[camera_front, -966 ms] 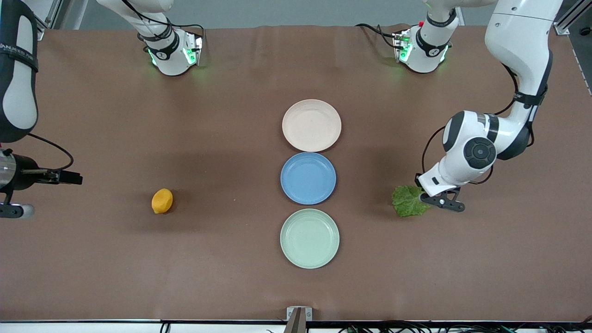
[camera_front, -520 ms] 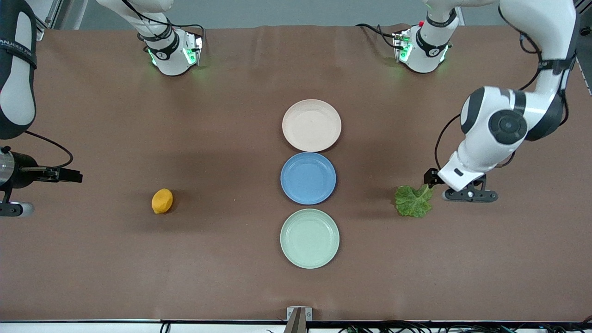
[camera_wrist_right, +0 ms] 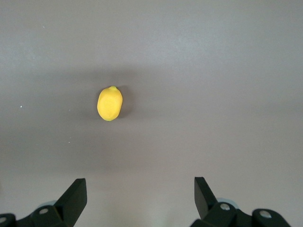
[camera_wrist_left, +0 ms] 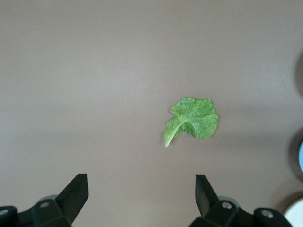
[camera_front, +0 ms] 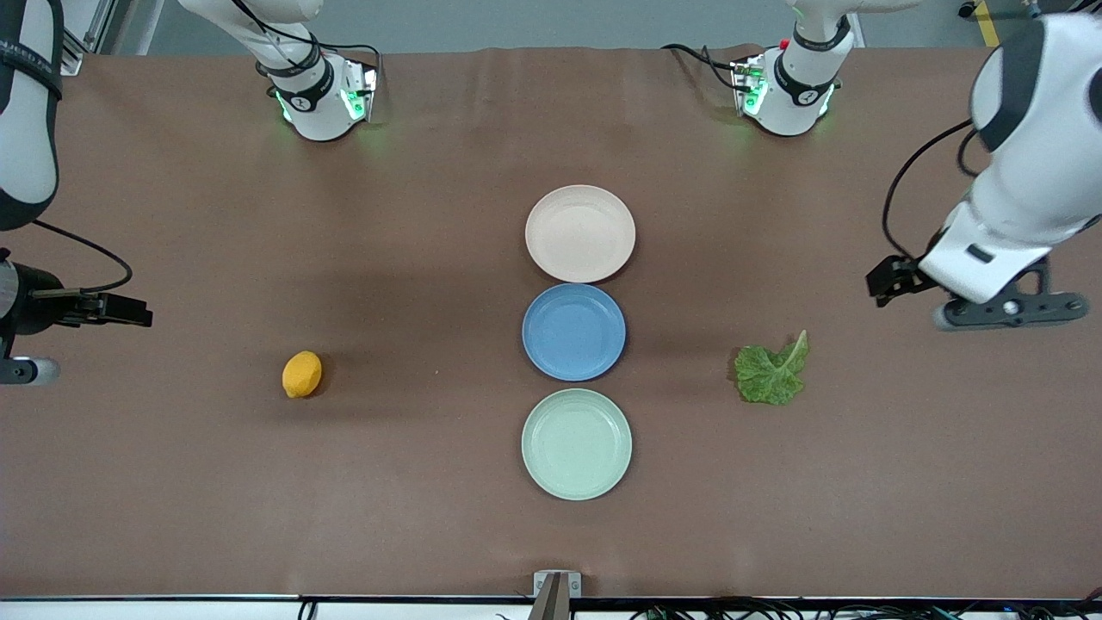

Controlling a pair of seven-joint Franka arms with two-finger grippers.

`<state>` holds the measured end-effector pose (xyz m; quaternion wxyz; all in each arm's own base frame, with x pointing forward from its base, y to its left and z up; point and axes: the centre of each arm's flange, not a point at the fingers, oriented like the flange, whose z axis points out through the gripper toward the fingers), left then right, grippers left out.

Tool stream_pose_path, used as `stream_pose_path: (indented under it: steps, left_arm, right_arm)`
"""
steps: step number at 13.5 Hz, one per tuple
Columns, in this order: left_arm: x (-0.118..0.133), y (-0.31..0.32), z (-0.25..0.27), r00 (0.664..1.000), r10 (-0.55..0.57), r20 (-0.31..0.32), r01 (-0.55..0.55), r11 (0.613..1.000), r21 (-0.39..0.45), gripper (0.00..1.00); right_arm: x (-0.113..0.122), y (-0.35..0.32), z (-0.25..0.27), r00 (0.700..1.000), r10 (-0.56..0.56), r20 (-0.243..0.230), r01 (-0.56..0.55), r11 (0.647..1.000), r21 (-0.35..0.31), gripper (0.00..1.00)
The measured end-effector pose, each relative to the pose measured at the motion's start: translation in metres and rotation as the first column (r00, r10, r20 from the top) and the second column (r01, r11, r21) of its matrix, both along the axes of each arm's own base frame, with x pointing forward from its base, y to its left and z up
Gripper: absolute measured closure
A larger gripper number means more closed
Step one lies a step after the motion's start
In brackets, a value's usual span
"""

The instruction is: Pick lemon and lettuce from plates

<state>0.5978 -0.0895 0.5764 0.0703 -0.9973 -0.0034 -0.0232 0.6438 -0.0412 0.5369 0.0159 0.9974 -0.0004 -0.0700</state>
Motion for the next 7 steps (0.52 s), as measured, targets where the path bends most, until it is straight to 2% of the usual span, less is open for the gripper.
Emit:
stream_pose_path:
  steps: [3, 5, 7]
  left_arm:
    - [-0.018, -0.004, 0.031, 0.999, -0.027, -0.037, 0.026, 0.999, -0.041, 0.00]
    - [-0.034, 0.002, 0.050, 0.997, -0.059, -0.056, 0.056, 0.997, -0.055, 0.00]
    - [-0.051, 0.015, 0.069, 0.995, -0.073, -0.068, 0.065, 0.992, -0.109, 0.00]
  right_arm:
    - [-0.029, 0.001, 0.008, 0.999, 0.002, 0.037, -0.001, 1.000, -0.009, 0.00]
    - [-0.049, 0.001, 0.019, 0.999, 0.001, 0.046, 0.000, 1.000, -0.010, 0.00]
    - [-0.068, 0.000, 0.029, 0.998, -0.003, 0.056, 0.003, 1.000, -0.011, 0.00]
